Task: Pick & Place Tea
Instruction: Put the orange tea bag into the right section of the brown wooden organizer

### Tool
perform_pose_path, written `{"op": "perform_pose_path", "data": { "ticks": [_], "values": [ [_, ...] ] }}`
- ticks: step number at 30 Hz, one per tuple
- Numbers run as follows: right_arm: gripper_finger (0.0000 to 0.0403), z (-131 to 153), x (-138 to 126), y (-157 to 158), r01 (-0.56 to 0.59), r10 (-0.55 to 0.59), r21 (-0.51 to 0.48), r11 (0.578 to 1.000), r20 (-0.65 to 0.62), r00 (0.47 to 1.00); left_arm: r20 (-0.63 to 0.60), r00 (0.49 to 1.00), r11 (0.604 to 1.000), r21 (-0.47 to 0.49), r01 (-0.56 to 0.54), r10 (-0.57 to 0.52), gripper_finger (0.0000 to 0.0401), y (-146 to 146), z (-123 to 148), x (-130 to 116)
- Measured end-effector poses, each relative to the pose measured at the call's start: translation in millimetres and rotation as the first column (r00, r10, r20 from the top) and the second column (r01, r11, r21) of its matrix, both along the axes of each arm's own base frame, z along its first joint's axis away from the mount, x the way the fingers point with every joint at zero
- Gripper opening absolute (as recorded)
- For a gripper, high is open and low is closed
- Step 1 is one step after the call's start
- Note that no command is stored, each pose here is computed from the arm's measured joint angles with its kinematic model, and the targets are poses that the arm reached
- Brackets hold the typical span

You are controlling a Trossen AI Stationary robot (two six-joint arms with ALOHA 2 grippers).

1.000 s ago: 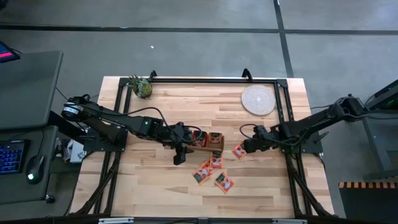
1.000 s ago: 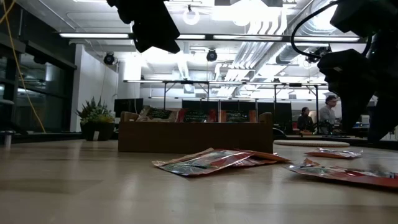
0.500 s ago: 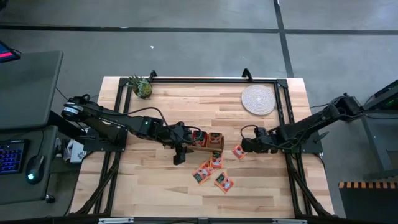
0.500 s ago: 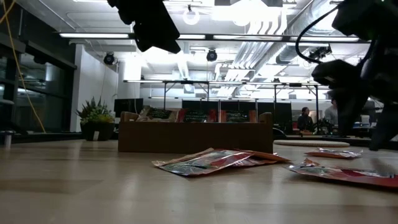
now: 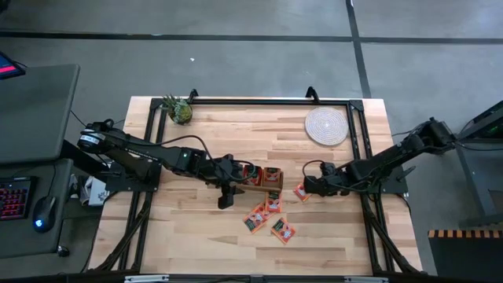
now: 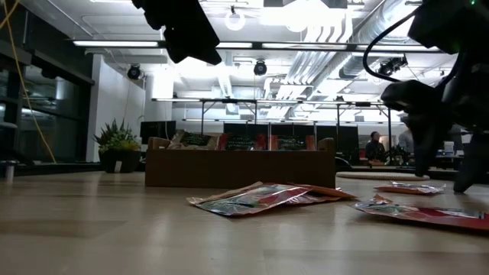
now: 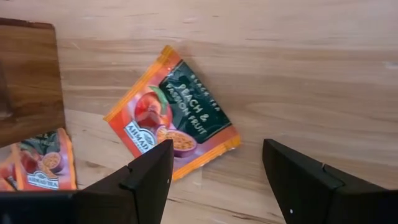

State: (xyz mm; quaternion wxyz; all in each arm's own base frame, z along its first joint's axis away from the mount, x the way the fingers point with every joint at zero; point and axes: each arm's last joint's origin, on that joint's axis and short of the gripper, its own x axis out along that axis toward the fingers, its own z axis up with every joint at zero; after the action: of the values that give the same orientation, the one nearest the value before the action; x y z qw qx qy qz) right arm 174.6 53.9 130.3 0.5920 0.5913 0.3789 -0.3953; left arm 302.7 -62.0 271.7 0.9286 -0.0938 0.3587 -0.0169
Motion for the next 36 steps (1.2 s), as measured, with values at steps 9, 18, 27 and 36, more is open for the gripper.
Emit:
{"op": "perform_pose_path", "data": {
  "ticks": [9, 18, 27, 36],
  "values": [
    [0.0241, -2, 8, 2, 0.002, -0.002, 0.006, 1.0, 0.052, 0.999, 0.0, 1.0, 1.0, 0.005, 0.009, -0.009, 0.0167, 0, 0, 0],
    [0.0235, -8, 13, 2, 0.012, -0.012, 0.009, 1.0, 0.039, 0.999, -0.004, 1.0, 1.0, 0.01, 0.015, -0.015, 0.0167, 0, 0, 0],
    [0.0139, -11, 13, -5, 0.026, -0.026, 0.008, 1.0, 0.004, 1.0, -0.031, 0.999, 1.0, 0.015, 0.016, -0.015, 0.0167, 0, -2, -2],
    [0.0014, -13, 11, -7, 0.008, -0.008, -0.037, 0.999, -0.011, 1.0, -0.029, 0.999, 1.0, 0.018, 0.018, -0.017, 0.0167, 0, -2, -2]
  ]
}}
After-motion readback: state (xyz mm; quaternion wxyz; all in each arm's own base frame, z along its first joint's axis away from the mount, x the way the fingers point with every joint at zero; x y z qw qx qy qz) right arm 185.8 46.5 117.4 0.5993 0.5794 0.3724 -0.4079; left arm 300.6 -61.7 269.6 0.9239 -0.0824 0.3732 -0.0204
